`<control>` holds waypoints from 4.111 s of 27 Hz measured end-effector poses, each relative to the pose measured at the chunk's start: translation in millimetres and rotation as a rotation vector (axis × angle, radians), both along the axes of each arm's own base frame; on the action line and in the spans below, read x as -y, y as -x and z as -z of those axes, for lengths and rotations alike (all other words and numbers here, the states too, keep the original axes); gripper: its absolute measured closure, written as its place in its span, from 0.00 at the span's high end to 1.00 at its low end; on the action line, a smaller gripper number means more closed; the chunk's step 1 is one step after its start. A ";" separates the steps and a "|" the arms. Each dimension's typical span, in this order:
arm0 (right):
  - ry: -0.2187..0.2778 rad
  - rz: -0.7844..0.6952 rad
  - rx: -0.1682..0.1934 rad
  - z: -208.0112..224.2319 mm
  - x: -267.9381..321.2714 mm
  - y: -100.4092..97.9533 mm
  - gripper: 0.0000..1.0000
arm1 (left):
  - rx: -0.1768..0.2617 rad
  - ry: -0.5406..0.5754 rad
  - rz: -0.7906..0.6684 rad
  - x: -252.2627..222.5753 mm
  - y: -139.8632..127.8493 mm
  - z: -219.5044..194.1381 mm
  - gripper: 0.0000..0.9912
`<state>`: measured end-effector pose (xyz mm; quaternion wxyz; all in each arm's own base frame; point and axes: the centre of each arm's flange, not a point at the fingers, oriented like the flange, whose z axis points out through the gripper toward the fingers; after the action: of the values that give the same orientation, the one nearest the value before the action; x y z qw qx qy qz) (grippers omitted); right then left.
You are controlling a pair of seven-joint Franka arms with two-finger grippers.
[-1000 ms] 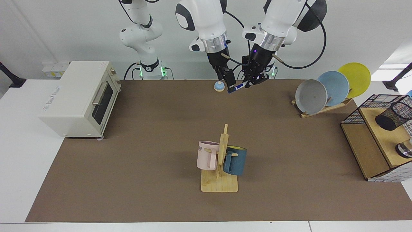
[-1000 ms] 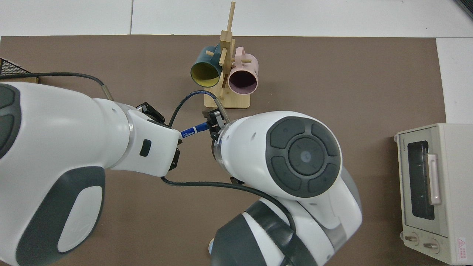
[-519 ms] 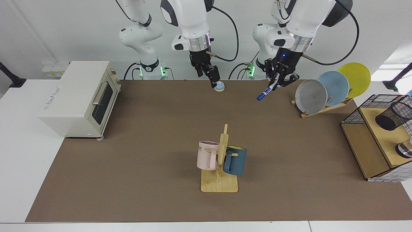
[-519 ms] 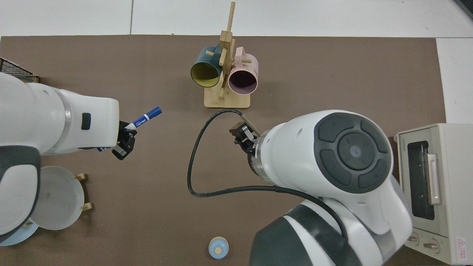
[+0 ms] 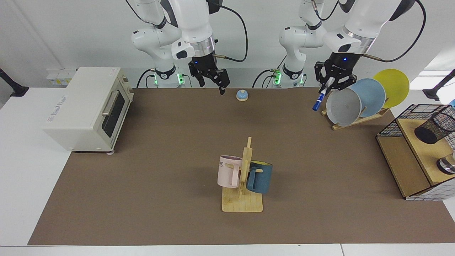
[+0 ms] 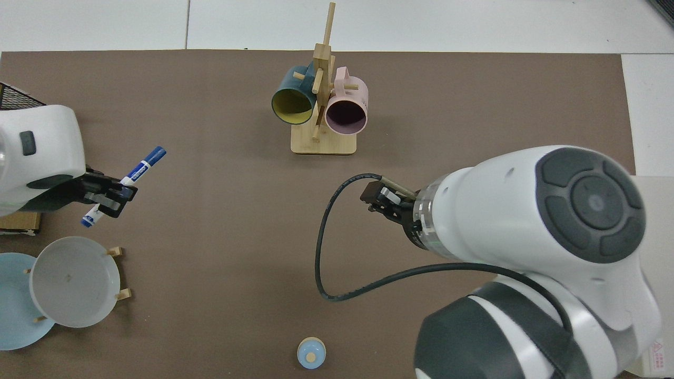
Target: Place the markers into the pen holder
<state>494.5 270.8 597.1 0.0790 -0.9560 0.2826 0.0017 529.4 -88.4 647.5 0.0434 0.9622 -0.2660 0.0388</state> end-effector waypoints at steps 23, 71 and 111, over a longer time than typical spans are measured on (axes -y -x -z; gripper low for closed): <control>0.139 -0.522 0.089 -0.1 100.0 -25.8 1.00 | -0.033 -0.134 0.018 -122.5 -4.1 -24.8 0.17; 0.135 -0.541 0.000 22.1 161.5 -87.9 0.99 | -0.323 -0.945 0.893 -313.3 -76.5 0.8 0.17; 0.135 -0.540 0.008 20.1 161.4 -89.6 1.00 | -0.440 -0.887 0.999 -338.0 -111.6 152.1 0.17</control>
<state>584.1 109.4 577.0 0.0129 -0.9998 0.0167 0.0003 641.0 249.6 495.4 -0.2876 0.6371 -0.6521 -0.2936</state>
